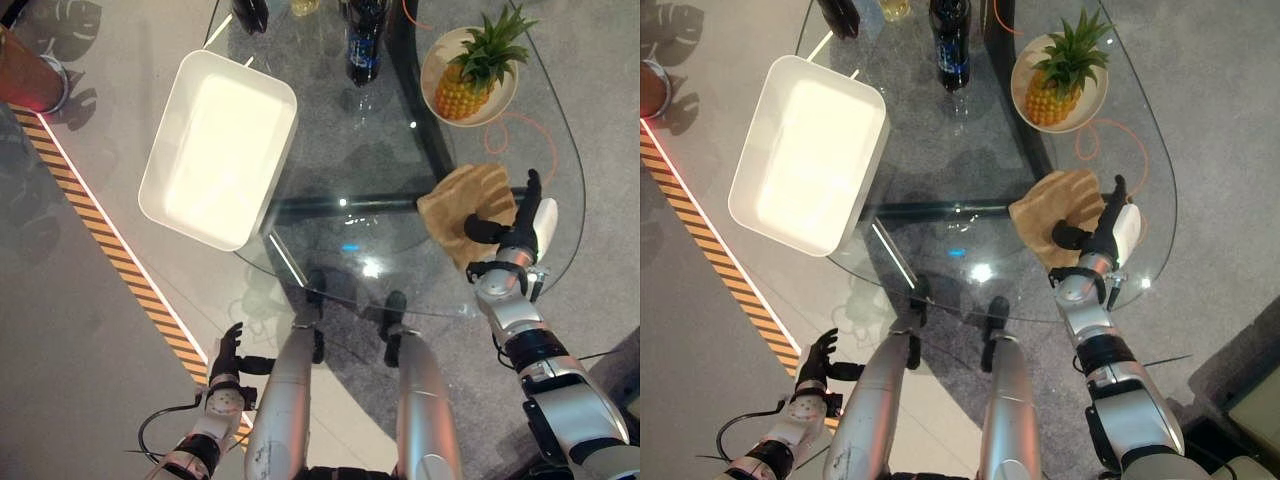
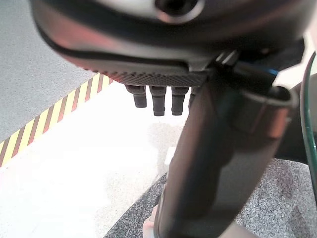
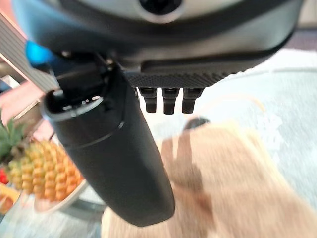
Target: Wipe the table with a cloth and put it in the basket.
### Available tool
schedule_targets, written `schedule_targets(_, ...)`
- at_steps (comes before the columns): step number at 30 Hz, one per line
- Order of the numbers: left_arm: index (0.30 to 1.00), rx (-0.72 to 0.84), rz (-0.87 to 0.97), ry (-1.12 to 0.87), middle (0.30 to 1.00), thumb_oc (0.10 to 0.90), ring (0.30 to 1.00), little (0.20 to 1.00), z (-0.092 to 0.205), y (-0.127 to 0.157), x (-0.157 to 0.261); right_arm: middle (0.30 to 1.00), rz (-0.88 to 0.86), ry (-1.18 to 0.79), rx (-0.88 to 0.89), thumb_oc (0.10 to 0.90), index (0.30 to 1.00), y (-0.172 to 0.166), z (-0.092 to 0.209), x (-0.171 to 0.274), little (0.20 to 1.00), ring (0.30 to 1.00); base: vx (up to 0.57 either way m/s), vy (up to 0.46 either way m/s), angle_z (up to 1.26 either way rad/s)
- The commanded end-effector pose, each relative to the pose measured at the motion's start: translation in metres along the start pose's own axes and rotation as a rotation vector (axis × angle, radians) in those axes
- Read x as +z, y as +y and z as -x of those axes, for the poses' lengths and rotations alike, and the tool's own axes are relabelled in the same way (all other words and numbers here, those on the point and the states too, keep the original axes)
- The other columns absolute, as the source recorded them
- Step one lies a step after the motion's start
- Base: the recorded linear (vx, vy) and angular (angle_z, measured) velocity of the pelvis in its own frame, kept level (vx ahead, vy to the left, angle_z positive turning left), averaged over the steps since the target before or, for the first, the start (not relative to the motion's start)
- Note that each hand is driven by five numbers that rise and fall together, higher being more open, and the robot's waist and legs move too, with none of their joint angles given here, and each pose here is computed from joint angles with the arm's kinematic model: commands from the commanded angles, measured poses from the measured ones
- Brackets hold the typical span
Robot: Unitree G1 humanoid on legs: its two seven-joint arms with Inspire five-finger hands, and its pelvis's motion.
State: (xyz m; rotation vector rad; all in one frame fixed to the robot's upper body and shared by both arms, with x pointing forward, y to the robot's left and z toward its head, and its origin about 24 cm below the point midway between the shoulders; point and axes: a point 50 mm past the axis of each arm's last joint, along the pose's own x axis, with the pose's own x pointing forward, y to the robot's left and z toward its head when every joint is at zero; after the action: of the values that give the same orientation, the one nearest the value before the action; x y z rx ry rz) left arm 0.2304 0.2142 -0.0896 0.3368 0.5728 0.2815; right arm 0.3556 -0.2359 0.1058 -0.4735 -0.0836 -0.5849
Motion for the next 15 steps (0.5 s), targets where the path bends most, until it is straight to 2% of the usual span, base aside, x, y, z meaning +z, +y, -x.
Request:
schedule_targets(1,0.900,0.009,0.063,0.019,0.900,0.800,0.900,0.900,0.011,-0.008,-0.012,0.900,-0.024,-0.166,-0.027,0.800,0.900,-0.016,0.001,0.026,0.900,0.900,0.04,0.022,0.00)
schedule_targets(7,0.900,0.015,0.071,0.031,0.900,0.800,0.900,0.900,0.015,-0.008,-0.020,0.900,-0.078,-0.171,-0.030,0.800,0.900,-0.003,0.036,0.015,0.900,0.900,0.01,0.002,0.00)
schedule_targets(15,0.900,0.035,0.060,0.059,0.900,0.800,0.900,0.900,0.015,0.000,-0.026,0.900,-0.087,-0.163,-0.055,0.800,0.900,-0.007,0.047,0.008,0.900,0.900,0.01,-0.028,-0.02)
